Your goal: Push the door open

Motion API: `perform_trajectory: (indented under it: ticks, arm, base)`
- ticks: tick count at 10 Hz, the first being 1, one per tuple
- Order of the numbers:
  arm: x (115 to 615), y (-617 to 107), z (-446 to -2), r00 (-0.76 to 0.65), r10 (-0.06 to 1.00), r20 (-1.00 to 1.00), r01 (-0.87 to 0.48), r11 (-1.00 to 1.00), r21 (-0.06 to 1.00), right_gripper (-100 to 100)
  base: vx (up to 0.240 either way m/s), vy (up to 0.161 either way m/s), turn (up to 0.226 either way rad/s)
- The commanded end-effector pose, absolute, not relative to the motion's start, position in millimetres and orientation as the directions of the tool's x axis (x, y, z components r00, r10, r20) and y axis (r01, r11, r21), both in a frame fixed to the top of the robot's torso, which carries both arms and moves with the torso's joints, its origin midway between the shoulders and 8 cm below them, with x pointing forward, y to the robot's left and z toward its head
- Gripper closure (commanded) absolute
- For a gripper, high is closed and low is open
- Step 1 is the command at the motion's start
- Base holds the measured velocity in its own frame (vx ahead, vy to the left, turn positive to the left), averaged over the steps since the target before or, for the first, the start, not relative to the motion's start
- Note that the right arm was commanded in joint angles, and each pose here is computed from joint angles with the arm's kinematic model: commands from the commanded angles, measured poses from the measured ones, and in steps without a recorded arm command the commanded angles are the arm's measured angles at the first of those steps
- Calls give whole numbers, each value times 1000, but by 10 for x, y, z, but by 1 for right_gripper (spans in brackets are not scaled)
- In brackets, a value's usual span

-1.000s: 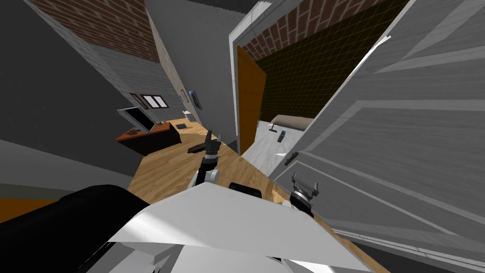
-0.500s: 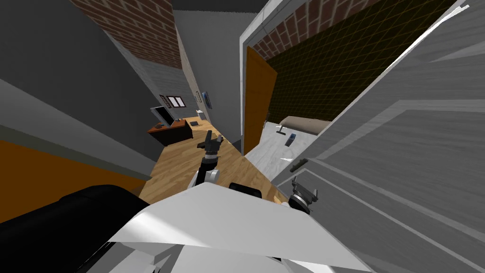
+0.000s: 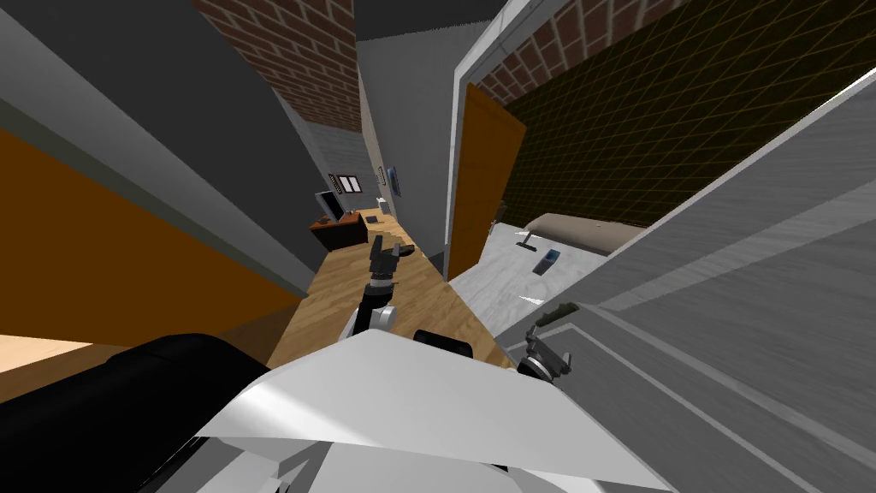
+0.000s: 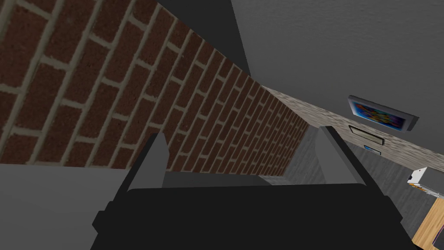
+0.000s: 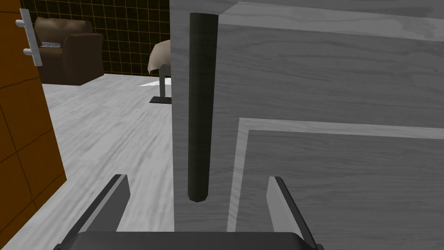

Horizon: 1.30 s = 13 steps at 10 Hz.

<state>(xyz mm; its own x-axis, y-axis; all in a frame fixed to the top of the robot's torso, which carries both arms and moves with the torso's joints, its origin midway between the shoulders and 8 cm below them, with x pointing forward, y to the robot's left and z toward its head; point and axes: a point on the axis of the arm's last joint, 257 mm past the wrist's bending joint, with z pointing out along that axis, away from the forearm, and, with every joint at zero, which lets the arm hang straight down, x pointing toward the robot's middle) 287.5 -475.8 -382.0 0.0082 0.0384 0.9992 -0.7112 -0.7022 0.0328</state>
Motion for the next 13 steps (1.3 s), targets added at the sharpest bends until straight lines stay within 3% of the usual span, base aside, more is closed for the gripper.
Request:
perform_trajectory:
  ticks: [1,6,11,12,13]
  arm:
    - [2802,-4739,-3914,0,0,1000,-725,-688,0,-100]
    - [2813,-4979,-3770,6,63,998,-716,-697,49,-100]
    - [2799,-4912,-3858,4,35,999,-725,-688,27,-100]
    - [2799,-4912,-3858,4,35,999,-725,-688,27,100]
    - [2799,-4912,-3858,4,35,999,-725,-688,27,100]
  base:
    - [-8,-55,222]
    - [94,-101,23]
    - [131,-133,18]
    - [-13,4,-5]
    - [-26,18,3]
